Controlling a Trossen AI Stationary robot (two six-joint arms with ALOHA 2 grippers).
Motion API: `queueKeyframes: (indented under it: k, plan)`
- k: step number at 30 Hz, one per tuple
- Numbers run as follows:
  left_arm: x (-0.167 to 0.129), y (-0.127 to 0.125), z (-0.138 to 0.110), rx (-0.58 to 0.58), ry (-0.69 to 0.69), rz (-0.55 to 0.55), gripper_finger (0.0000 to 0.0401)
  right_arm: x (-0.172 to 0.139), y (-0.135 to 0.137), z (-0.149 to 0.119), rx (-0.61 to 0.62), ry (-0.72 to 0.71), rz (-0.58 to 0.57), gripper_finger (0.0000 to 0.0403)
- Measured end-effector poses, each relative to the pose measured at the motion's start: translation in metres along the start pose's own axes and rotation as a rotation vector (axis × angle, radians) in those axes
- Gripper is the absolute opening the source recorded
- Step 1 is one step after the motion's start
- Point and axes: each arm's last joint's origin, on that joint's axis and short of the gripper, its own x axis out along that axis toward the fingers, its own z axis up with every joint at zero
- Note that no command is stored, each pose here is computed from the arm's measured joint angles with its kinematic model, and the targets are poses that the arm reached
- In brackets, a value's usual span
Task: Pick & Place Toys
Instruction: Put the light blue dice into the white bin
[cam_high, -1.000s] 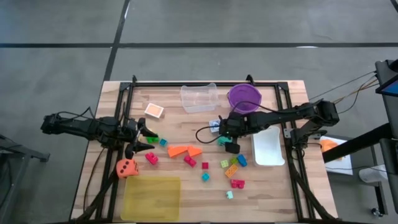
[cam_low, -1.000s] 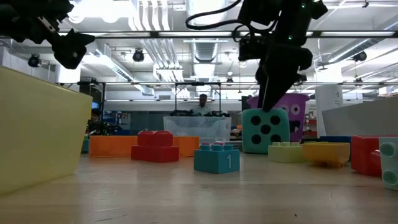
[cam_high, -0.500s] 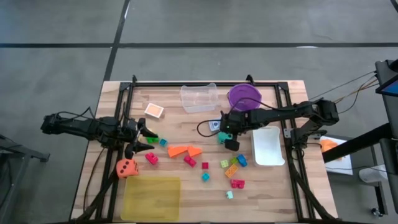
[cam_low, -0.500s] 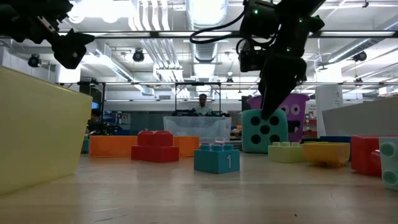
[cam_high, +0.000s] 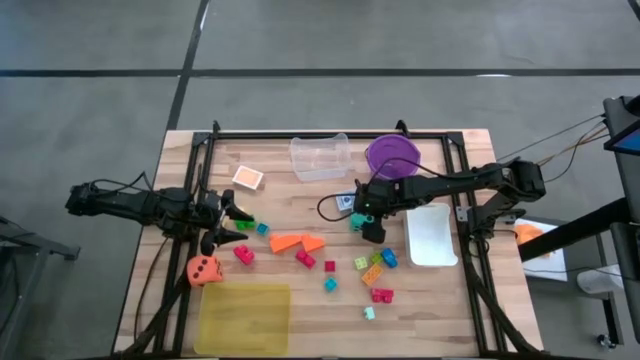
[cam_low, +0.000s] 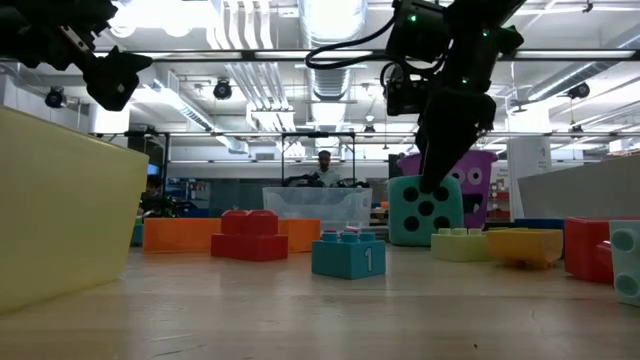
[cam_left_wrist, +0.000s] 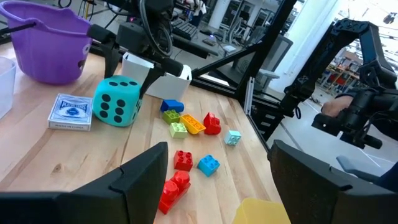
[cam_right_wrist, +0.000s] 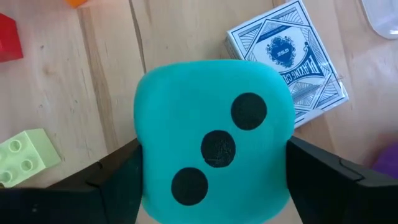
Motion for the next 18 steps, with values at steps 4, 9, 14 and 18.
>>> queueKeyframes:
  k: [4,9,14,18]
  plan:
    - [0.000,0.000,0.000,0.000,0.000,0.000,0.0274,0.000,0.000,0.000,0.014,-0.001,0.000,0.0308]
    - [0.000,0.000,0.000,0.000,0.000,0.000,0.0274,0.000,0.001,-0.001,0.012,-0.001,0.000,0.0308]
    - [0.000,0.000,0.000,0.000,0.000,0.000,0.0274,-0.002,0.002,0.001,0.004,-0.002,0.003,0.0308]
    - [0.000,0.000,0.000,0.000,0.000,0.000,0.0274,-0.014,0.005,0.005,-0.014,-0.009,0.021,0.0308]
